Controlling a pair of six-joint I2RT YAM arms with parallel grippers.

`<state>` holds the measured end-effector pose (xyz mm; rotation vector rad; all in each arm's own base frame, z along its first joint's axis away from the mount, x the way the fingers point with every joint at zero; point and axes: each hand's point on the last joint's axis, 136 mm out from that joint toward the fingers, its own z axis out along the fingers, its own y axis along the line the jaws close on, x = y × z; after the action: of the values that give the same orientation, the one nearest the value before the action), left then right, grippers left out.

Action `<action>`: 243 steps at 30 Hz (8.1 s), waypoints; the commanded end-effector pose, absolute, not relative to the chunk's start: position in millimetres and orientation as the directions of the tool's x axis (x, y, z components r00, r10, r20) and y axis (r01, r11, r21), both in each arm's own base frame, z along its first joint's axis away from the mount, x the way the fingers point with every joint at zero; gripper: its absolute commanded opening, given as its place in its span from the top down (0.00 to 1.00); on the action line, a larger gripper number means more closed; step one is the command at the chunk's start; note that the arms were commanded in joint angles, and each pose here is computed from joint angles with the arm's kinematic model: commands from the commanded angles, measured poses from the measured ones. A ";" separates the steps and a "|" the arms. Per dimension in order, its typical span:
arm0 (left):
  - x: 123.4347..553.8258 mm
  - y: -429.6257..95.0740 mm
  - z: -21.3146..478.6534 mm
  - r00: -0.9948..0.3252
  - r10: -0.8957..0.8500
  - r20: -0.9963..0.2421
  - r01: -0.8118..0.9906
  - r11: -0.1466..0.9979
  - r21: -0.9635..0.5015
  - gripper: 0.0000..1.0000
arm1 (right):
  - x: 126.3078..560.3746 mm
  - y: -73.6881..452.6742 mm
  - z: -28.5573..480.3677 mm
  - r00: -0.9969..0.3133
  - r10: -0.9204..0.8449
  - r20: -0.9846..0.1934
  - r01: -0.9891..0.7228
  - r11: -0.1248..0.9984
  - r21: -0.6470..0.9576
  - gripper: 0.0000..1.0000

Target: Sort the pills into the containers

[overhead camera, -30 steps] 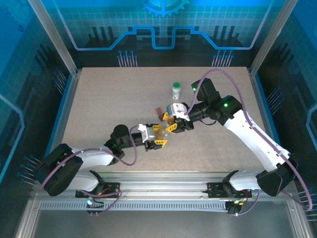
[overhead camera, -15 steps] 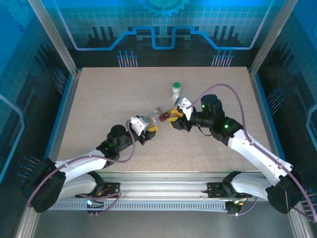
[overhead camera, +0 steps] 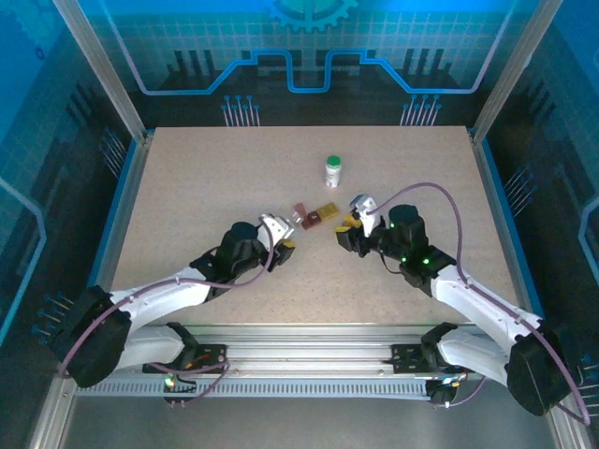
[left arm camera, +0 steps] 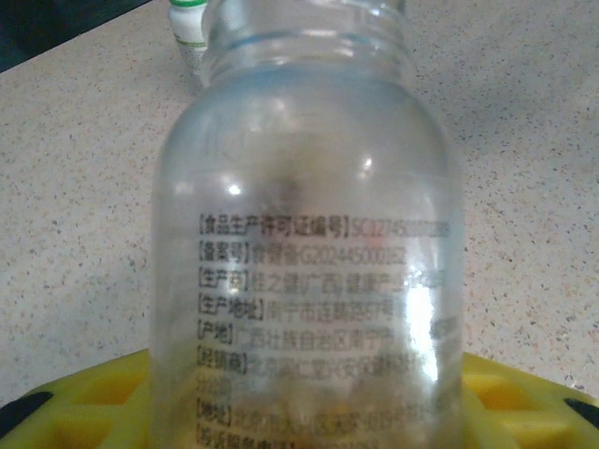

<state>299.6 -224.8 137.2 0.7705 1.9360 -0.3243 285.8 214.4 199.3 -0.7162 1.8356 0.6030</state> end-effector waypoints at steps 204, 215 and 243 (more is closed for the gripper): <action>241.4 -304.7 263.8 0.197 -0.117 -0.973 0.926 0.348 0.146 1.00 | 213.4 293.7 333.6 0.065 -0.044 -0.997 -0.996 0.061 -0.068 0.81; 215.2 -305.7 293.6 0.251 -0.151 -0.956 0.948 0.238 0.211 1.00 | 177.6 299.8 302.1 0.075 -0.284 -0.956 -0.991 -0.131 -0.039 0.82; 263.2 -270.4 366.6 0.435 -0.244 -0.867 0.829 0.485 0.279 1.00 | 244.9 337.6 254.4 -0.423 -0.272 -0.864 -0.892 0.292 0.345 0.80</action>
<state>252.2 -284.4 246.0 0.9913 1.2310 -0.9265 236.9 316.6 308.7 -1.2709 1.5007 0.9962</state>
